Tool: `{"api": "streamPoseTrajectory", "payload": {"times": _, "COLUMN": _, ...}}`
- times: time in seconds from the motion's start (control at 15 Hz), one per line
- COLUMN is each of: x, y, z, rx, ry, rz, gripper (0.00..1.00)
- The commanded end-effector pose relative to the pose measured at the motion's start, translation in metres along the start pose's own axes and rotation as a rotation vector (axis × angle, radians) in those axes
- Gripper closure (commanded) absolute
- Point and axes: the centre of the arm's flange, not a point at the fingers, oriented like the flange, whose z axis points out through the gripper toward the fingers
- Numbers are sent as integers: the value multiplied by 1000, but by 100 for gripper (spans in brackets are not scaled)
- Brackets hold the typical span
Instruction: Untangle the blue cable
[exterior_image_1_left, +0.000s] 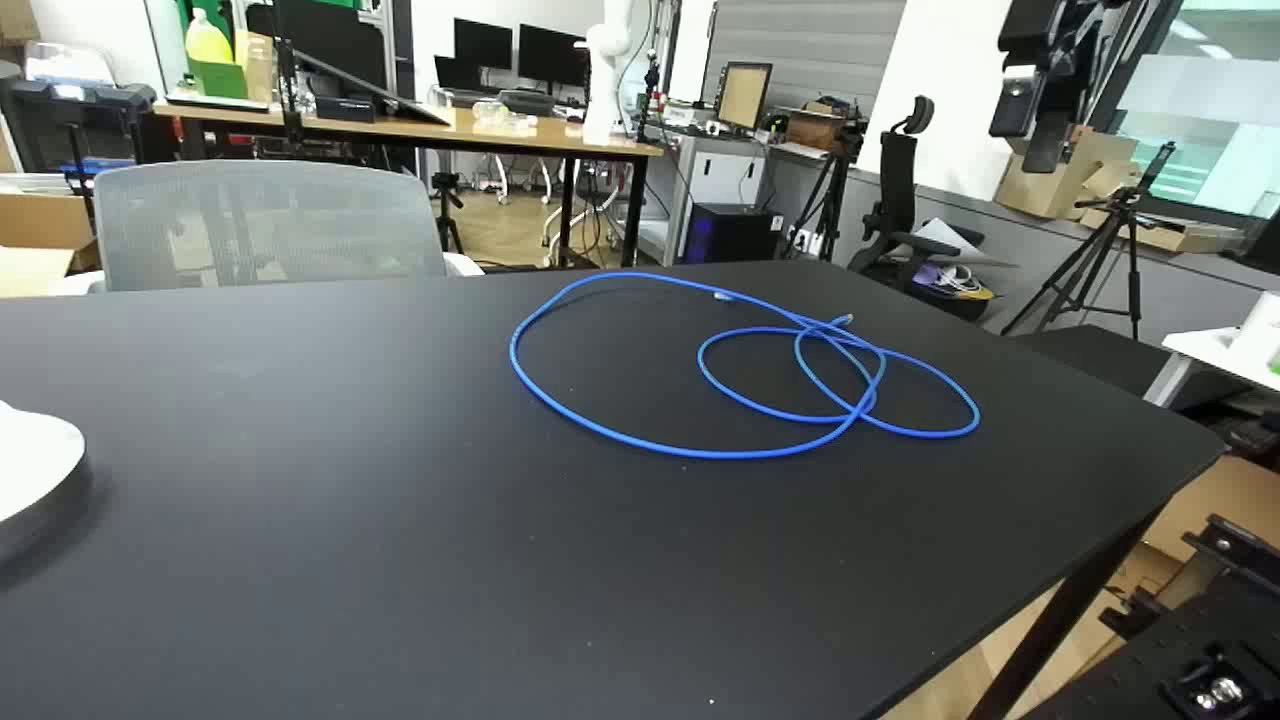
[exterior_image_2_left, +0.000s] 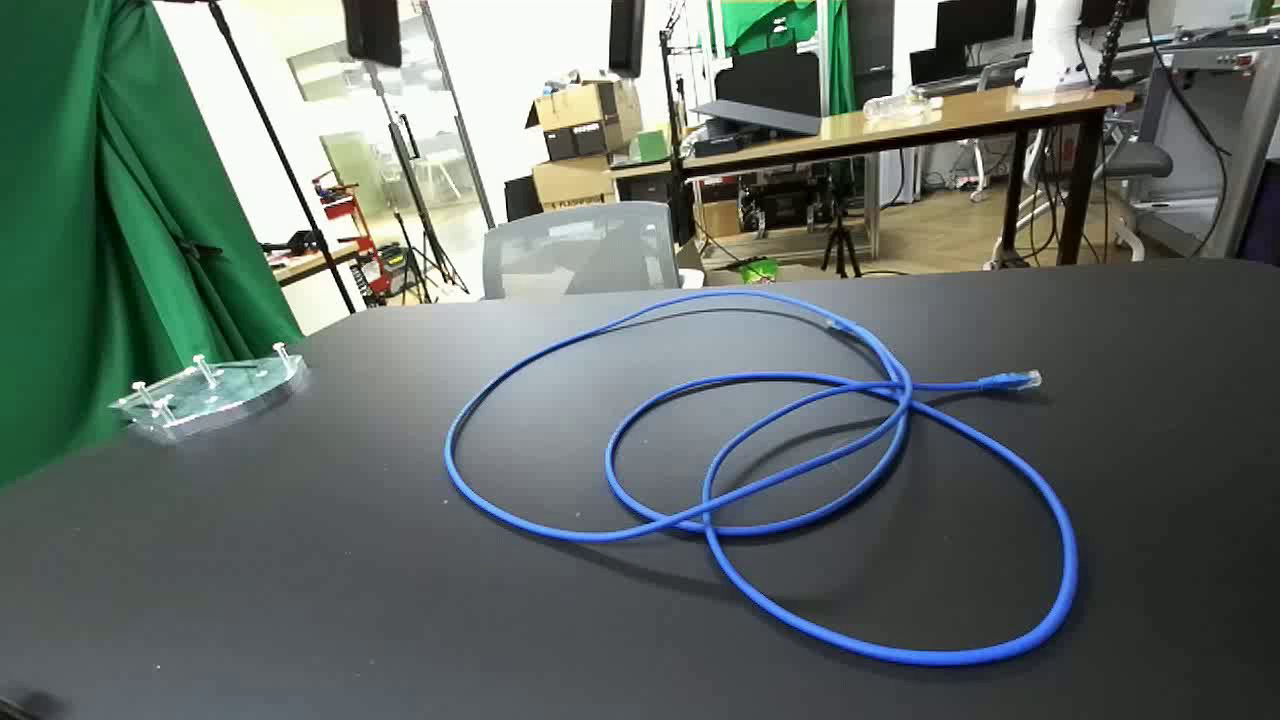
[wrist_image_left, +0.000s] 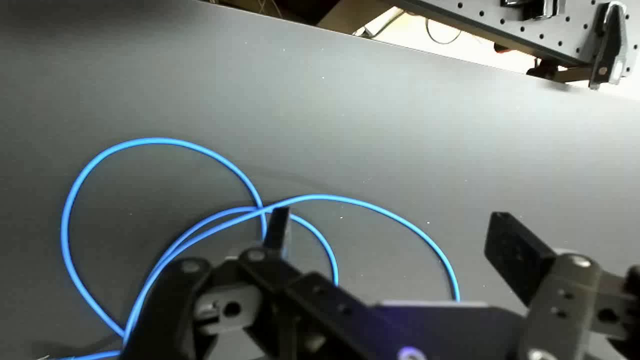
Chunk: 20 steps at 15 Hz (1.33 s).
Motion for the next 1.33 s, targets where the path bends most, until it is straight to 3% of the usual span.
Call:
{"api": "streamPoseTrajectory", "payload": {"times": 0.0, "x": 0, "y": 0, "z": 0, "rx": 0, "ry": 0, "rz": 0, "gripper": 0}}
{"api": "streamPoseTrajectory", "payload": {"times": 0.73, "x": 0, "y": 0, "z": 0, "rx": 0, "ry": 0, "rz": 0, "gripper": 0}}
{"api": "streamPoseTrajectory", "payload": {"times": 0.93, "x": 8, "y": 21, "z": -1, "rx": -51, "ry": 39, "rz": 126, "gripper": 0}}
{"api": "streamPoseTrajectory", "payload": {"times": 1.27, "x": 25, "y": 85, "z": -4, "rx": -139, "ry": 183, "rz": 343, "gripper": 0}}
